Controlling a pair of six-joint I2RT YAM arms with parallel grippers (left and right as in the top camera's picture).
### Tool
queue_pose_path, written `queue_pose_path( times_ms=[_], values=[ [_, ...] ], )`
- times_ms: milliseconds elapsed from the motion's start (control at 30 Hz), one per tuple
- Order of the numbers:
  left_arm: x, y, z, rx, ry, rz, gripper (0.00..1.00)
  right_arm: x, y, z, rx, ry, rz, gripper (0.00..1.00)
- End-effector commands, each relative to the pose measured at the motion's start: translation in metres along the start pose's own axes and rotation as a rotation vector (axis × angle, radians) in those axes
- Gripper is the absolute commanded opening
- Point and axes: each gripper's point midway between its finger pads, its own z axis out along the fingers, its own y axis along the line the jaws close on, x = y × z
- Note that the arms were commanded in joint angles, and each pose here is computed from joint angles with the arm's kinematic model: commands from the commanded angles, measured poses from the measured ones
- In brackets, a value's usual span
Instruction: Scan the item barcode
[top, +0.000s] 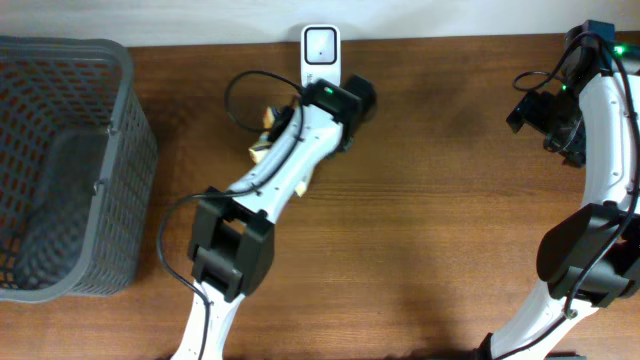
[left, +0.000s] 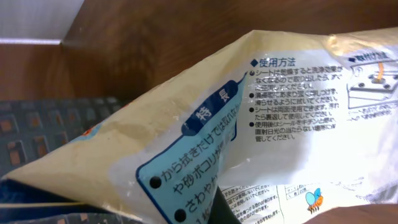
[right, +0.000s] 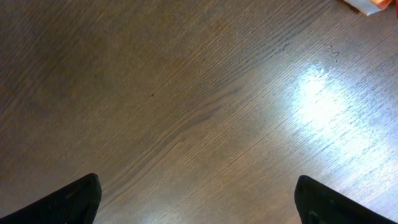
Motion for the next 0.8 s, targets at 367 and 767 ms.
queue_pose_path(
  times_ms=[367,767],
  values=[
    [0.003,0.150,0.051,-0.657,-0.041,-0.277,0.00,-0.002,0.001,-0.003,0.002,-0.013,0.002,0.99],
    [0.014,-0.074,0.007,0.133,-0.012,0.012,0.59,-0.002,0.001,-0.003,0.002,-0.013,0.002,0.99]
  ],
)
